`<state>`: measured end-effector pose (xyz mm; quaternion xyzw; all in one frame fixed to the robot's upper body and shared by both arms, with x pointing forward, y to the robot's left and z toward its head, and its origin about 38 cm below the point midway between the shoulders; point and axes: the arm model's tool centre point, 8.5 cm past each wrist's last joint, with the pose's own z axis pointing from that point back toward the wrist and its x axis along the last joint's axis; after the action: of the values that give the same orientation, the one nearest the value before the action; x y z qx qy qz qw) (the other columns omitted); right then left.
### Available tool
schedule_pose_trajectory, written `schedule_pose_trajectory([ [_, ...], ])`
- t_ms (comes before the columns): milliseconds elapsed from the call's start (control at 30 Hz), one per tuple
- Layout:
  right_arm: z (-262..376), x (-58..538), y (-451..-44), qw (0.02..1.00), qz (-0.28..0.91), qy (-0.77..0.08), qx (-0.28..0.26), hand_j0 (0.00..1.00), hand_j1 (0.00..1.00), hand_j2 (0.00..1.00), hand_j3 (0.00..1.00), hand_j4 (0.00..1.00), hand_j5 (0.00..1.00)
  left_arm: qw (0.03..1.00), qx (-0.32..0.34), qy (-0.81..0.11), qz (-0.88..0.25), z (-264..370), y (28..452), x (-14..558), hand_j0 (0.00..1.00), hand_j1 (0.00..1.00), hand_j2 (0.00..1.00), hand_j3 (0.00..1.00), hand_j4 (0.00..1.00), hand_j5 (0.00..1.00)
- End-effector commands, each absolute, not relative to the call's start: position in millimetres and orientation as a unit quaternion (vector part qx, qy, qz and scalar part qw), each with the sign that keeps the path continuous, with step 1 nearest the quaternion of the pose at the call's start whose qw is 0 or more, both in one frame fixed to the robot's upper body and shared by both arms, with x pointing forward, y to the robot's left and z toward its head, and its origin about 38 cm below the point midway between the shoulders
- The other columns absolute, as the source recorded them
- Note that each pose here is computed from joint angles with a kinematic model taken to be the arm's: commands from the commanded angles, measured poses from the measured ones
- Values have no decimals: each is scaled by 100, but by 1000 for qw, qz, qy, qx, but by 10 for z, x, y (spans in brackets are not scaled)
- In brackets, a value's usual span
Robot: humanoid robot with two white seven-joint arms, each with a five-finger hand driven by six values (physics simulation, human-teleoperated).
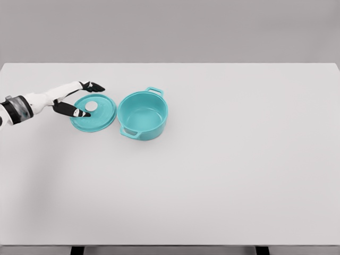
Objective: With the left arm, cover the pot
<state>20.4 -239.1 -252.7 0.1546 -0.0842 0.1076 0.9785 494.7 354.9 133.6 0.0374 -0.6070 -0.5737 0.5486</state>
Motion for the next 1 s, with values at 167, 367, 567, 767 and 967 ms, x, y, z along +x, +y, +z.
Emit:
schedule_pose_trajectory([
  [167,-2527,204,-2391,978,108,-84,155,100,100,100,100,100,100,557,25,-592,-582,1304,3554,4931,78,78,78,78,78,78],
  [367,-2527,204,-2391,978,108,-84,155,100,100,100,100,100,100,573,31,-583,-575,1267,3622,4943,78,78,78,78,78,78],
  [567,-2527,205,-2391,978,107,-85,155,100,100,100,100,100,100,577,34,-580,-573,1242,3582,4999,78,78,78,78,78,78],
  [767,-2527,195,-2391,978,108,-84,155,100,100,100,100,100,100,576,31,-582,-573,1229,3539,5010,78,78,78,78,78,78],
  [967,-2527,195,-2391,979,107,-84,155,100,100,100,100,100,100,577,32,-582,-572,1232,3549,5010,76,76,76,76,76,76],
])
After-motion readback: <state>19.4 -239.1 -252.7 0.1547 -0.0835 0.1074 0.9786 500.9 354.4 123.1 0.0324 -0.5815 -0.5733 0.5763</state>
